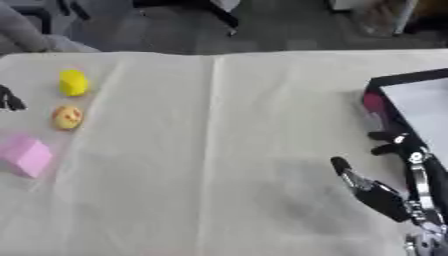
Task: Pick up the objects with one hand, pass them to the other hand, and then place them into the box on the other side of the table.
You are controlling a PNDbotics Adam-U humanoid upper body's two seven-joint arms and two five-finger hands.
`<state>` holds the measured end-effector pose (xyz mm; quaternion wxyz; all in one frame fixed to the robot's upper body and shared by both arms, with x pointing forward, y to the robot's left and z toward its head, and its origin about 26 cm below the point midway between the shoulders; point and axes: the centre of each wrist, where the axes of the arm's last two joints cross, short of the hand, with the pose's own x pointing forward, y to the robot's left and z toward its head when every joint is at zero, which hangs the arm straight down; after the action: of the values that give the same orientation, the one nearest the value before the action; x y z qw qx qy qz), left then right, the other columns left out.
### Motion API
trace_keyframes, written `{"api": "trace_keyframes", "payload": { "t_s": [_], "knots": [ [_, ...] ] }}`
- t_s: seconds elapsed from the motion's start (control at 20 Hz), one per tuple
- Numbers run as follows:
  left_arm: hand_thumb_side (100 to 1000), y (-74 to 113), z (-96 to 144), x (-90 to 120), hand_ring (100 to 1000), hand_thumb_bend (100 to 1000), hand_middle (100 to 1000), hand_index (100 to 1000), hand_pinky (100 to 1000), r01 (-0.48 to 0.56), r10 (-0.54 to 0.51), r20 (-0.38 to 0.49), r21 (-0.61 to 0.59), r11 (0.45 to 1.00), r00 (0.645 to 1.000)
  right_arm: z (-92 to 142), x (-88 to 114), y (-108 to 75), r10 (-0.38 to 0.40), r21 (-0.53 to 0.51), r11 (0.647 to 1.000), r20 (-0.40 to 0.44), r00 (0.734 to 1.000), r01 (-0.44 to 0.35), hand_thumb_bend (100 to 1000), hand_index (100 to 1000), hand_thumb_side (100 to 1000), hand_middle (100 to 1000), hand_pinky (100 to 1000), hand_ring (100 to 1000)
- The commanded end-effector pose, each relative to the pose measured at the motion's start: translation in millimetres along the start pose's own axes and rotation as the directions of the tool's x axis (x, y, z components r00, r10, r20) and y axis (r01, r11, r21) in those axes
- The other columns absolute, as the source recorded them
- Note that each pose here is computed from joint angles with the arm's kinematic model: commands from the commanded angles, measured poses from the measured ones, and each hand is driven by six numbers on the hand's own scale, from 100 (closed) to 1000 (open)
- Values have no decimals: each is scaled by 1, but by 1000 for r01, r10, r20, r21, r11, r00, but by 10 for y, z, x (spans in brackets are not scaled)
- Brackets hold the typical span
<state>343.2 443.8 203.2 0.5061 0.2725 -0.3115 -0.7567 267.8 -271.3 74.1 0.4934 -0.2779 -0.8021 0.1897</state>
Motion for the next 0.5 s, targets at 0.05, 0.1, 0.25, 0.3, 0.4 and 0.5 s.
{"api": "trace_keyframes", "payload": {
  "t_s": [0.05, 0.1, 0.25, 0.3, 0.4, 0.5],
  "knots": [
    [216, 40, 60, -106, 811, 644, 786, 913, 900, 50, -52, -26, -71, 996, 998, -33, 28, -55, 16, -6, 1000, 23, 1000, -16, 562, 709, 432, 677, 900, 607],
    [237, 23, 47, -123, 811, 632, 786, 913, 900, 52, -55, -33, -88, 995, 998, -33, 27, -53, 15, -5, 1000, 23, 1000, -15, 560, 709, 439, 677, 900, 607],
    [236, -36, 19, -171, 812, 640, 786, 912, 897, 50, -56, -44, -132, 990, 997, -35, 26, -51, 16, -4, 1000, 23, 1000, -16, 559, 709, 439, 677, 900, 606],
    [235, -60, 10, -186, 813, 645, 787, 914, 897, 49, -56, -46, -144, 988, 997, -36, 25, -52, 16, -4, 1000, 23, 1000, -16, 559, 709, 439, 677, 900, 606],
    [232, -115, -14, -212, 813, 647, 789, 915, 897, 48, -57, -49, -168, 985, 997, -38, 25, -53, 17, -5, 1000, 23, 1000, -17, 559, 709, 439, 677, 900, 606],
    [231, -151, -39, -229, 813, 653, 792, 918, 896, 47, -57, -53, -183, 982, 997, -38, 25, -52, 17, -5, 1000, 24, 1000, -17, 559, 709, 440, 677, 900, 606]
  ]
}}
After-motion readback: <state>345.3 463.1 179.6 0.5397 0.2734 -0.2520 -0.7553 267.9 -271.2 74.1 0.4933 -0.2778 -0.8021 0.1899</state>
